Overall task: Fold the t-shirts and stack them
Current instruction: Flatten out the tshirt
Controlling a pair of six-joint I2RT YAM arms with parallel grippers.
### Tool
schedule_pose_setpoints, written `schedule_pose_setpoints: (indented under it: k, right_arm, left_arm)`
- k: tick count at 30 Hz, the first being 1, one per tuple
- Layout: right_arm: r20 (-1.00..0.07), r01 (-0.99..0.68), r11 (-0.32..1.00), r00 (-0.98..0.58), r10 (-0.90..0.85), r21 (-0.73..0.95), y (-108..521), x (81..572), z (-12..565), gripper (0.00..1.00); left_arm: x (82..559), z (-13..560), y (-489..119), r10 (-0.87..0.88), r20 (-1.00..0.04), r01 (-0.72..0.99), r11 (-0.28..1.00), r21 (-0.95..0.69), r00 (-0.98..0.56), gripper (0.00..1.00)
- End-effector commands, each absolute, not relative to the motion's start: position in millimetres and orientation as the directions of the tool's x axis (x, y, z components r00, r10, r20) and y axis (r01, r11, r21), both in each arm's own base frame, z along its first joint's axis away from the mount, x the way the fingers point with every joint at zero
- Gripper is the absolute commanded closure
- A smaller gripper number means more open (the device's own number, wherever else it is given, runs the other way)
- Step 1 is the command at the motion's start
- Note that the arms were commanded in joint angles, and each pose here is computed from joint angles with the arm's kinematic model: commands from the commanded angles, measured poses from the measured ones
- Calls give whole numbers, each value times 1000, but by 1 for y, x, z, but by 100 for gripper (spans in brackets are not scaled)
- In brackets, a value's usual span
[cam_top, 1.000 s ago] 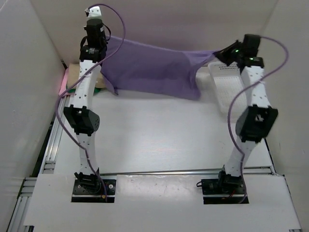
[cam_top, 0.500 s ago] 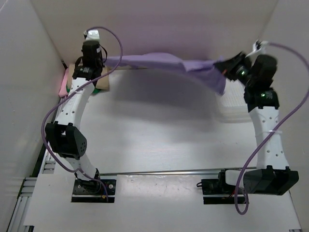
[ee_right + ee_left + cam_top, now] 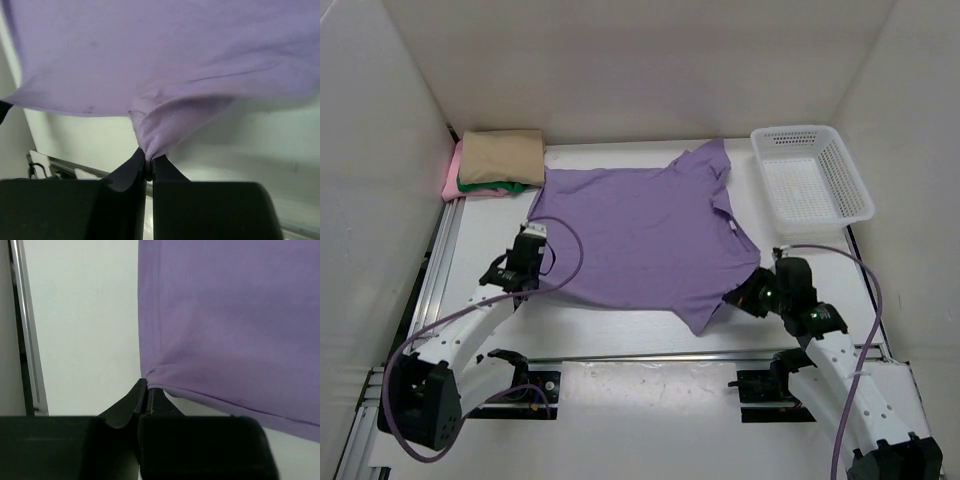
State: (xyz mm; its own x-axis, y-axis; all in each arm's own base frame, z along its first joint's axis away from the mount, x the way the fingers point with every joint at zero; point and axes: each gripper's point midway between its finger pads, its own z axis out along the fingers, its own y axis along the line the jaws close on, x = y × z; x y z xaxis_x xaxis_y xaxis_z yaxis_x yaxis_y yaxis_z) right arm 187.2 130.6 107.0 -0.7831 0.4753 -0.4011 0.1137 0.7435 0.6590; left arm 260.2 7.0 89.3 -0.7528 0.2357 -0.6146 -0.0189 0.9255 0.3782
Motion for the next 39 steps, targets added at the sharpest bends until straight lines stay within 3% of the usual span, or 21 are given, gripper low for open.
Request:
schedule_pose_setpoints:
  k: [1, 14, 24, 29, 39]
  right_arm:
    - [-327, 216, 733, -790, 519, 645, 131, 170, 76, 100]
    - [-366, 230, 801, -797, 481, 553, 121, 169, 86, 100]
    - [-273, 307, 791, -821, 502, 530, 112, 131, 60, 100]
    - [-293, 309, 794, -810, 508, 524, 108, 128, 64, 100]
    - [-382, 283, 808, -768, 514, 517, 103, 151, 91, 100]
  left_arm:
    - [227, 68, 33, 216, -545, -51, 900, 433, -810, 90]
    - [173, 45, 33, 231, -378, 69, 916, 396, -897, 90]
    - [138, 46, 39, 229, -301, 101, 917, 386, -926, 90]
    - [127, 43, 42, 231, -264, 115, 913, 391, -936, 90]
    - [144, 50, 19, 230, -292, 143, 947, 289, -928, 90]
